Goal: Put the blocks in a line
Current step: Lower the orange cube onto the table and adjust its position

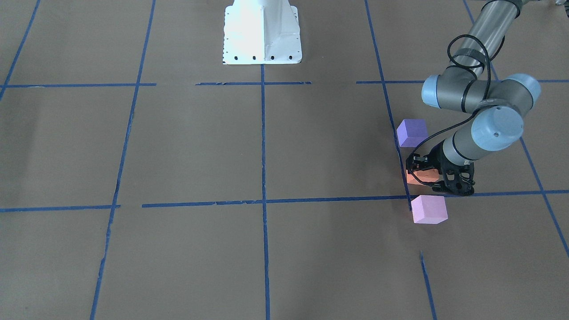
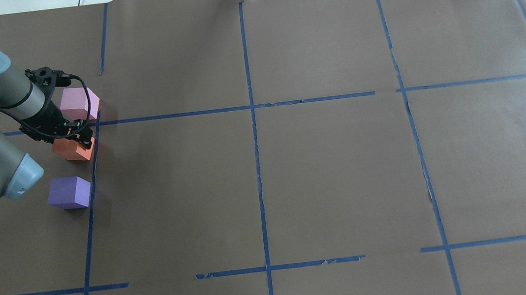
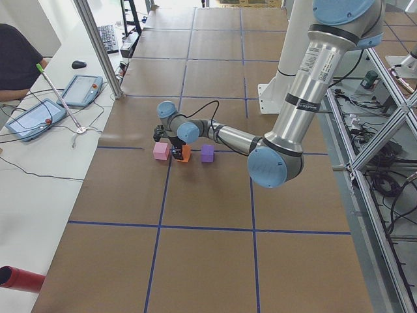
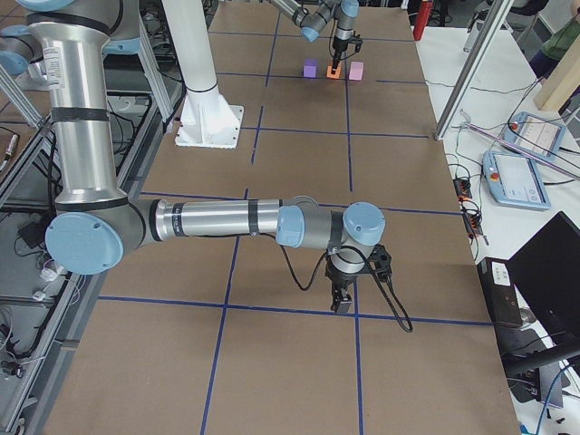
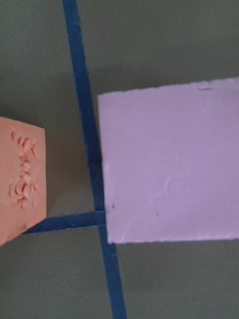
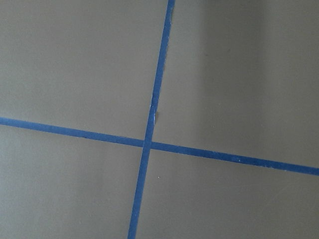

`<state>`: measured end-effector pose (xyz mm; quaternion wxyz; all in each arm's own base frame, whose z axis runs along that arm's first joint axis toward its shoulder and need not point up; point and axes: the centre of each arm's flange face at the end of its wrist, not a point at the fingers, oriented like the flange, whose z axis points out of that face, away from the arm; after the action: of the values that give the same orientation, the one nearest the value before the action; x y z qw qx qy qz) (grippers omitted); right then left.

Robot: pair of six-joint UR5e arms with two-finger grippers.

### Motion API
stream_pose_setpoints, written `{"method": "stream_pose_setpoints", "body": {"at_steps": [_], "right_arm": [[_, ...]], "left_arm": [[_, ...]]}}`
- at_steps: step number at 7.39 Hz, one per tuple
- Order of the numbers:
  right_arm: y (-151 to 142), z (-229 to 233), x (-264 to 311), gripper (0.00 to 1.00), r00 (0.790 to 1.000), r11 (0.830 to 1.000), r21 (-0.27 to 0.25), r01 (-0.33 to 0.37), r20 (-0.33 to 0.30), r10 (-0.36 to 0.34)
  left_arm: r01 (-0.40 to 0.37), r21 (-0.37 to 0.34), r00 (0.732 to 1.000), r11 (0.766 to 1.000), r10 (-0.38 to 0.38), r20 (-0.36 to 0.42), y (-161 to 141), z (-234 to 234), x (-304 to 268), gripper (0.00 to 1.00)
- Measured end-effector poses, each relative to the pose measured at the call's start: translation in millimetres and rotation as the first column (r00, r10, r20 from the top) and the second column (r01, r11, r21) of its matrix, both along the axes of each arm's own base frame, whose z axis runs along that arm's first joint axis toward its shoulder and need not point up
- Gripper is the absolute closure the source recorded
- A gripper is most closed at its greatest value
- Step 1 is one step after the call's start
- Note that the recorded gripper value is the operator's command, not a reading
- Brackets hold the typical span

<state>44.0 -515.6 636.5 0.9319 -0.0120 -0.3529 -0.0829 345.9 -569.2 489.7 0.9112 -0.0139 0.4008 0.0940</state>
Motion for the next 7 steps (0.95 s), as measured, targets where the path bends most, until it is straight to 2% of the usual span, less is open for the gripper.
{"method": "stream_pose_setpoints", "body": {"at_steps": [7], "right_arm": [[0, 0, 0, 0.0, 1.0, 1.0, 0.0, 0.0, 0.0, 0.0]], "left_arm": [[0.015, 0.014, 1.0, 1.0, -0.015, -0.005, 1, -12, -9, 0.01]]}}
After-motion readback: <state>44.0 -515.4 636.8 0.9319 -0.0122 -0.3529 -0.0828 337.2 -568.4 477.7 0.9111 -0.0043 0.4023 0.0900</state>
